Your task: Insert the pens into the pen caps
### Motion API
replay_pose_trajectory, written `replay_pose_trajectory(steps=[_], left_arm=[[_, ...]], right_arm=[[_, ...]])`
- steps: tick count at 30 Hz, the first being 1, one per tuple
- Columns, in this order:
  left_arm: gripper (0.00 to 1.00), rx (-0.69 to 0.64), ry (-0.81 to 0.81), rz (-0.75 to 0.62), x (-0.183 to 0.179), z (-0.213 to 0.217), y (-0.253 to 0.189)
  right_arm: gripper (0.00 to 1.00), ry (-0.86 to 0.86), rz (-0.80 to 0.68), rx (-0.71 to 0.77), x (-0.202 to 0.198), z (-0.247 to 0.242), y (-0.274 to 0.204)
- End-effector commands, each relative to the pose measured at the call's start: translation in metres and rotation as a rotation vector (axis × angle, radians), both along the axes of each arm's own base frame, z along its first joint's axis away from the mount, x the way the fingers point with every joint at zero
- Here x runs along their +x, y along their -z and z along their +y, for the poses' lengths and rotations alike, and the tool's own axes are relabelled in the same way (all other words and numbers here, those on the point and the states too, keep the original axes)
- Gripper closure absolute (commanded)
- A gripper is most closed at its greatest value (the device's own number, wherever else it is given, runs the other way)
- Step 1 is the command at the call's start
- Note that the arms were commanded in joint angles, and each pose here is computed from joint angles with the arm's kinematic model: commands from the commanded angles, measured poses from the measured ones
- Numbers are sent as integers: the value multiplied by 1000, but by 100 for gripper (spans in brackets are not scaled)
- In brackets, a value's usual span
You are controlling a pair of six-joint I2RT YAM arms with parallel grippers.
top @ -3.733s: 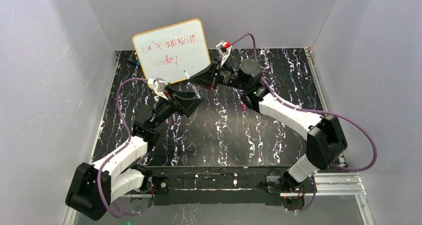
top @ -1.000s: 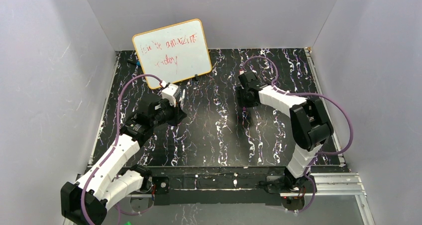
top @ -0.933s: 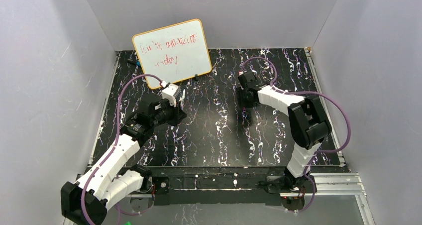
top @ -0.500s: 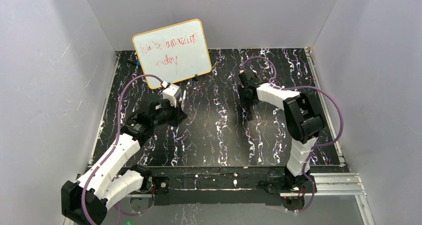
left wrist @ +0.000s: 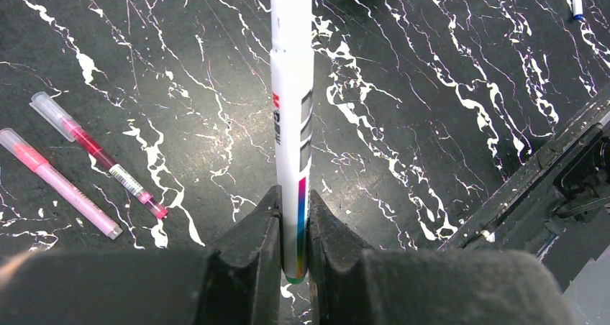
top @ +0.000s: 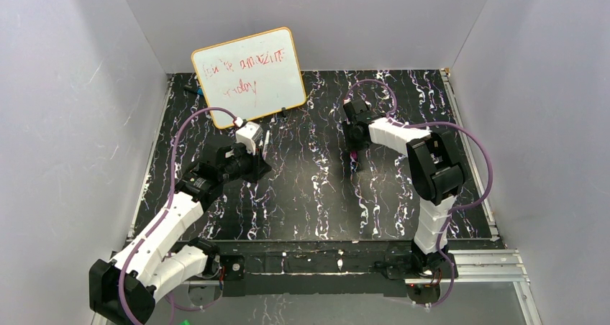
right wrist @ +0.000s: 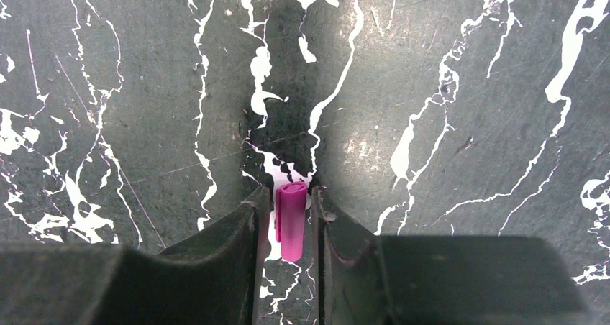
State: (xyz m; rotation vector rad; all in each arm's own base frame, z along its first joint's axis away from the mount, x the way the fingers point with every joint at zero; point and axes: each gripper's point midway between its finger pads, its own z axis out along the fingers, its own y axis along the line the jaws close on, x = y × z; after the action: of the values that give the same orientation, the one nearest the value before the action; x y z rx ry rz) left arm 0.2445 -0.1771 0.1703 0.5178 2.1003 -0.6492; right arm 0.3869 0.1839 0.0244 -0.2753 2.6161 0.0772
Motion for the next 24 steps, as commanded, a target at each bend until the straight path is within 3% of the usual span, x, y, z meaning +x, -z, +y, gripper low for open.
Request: replay_pose_trajectory(steps=[1,15,24], left_arm=[[100,2,23,14,-5,-1,3],[100,3,20,16,-5,-1,4],[100,1,32,37,-5,-4,8]], right_arm=[[67,0,-21,-3,6,0,-10],[92,10,-42,-7,4,-4,-22],[94,-13,-187,156,15,18,-90]])
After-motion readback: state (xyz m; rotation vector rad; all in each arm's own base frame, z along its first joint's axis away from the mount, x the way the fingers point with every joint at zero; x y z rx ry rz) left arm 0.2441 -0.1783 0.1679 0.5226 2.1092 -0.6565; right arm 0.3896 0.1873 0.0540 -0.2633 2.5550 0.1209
